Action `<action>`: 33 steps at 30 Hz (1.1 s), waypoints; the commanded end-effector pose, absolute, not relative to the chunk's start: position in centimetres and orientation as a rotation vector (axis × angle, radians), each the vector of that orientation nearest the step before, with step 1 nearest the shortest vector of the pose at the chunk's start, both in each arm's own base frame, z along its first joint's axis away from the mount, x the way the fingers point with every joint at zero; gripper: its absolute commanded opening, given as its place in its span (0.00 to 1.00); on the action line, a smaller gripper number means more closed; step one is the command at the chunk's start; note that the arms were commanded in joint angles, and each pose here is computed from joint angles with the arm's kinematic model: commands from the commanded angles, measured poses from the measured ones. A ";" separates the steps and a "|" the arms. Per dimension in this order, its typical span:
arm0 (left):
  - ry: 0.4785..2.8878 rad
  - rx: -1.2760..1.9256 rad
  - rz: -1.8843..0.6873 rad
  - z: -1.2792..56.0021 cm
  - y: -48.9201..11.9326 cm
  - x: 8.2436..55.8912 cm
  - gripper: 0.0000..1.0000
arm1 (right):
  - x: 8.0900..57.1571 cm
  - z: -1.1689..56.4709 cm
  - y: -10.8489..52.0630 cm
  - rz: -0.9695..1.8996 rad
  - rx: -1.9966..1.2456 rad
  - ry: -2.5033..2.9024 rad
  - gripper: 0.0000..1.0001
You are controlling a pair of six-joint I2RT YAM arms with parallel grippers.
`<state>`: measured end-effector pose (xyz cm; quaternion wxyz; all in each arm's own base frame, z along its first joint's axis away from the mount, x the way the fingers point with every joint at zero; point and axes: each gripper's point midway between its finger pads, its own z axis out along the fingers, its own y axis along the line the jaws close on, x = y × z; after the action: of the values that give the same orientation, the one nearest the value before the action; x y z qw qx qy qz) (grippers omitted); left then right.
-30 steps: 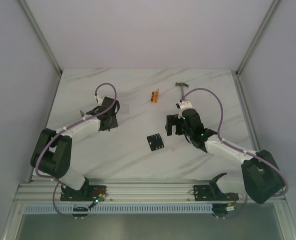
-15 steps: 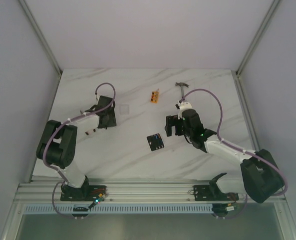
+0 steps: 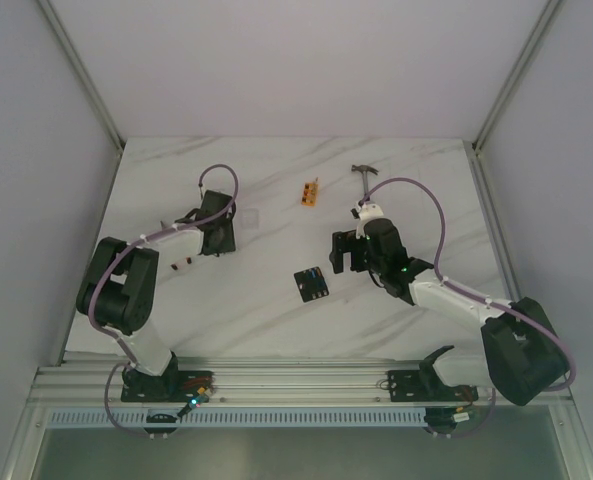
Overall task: Snap on the fuse box
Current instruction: Move the fuse to the center of the board.
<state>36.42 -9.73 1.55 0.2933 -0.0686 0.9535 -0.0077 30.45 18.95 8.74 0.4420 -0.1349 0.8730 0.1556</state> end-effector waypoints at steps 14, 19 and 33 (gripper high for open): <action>2.649 -0.191 0.035 -0.4 -9.9 33.7 0.36 | 30.5 8.4 19.1 0.395 -0.352 2.160 1.00; 2.643 -0.150 -0.013 0.1 -11.5 33.5 0.32 | 30.4 8.5 19.1 0.398 -0.352 2.158 1.00; 2.551 0.000 -0.314 3.5 -20.4 33.3 0.26 | 30.2 9.0 19.7 0.443 -0.370 2.151 1.00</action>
<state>33.58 -17.45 1.76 0.2754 -0.0130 0.9586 -0.0710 30.26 19.31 8.62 0.4371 -0.1403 0.8730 0.1648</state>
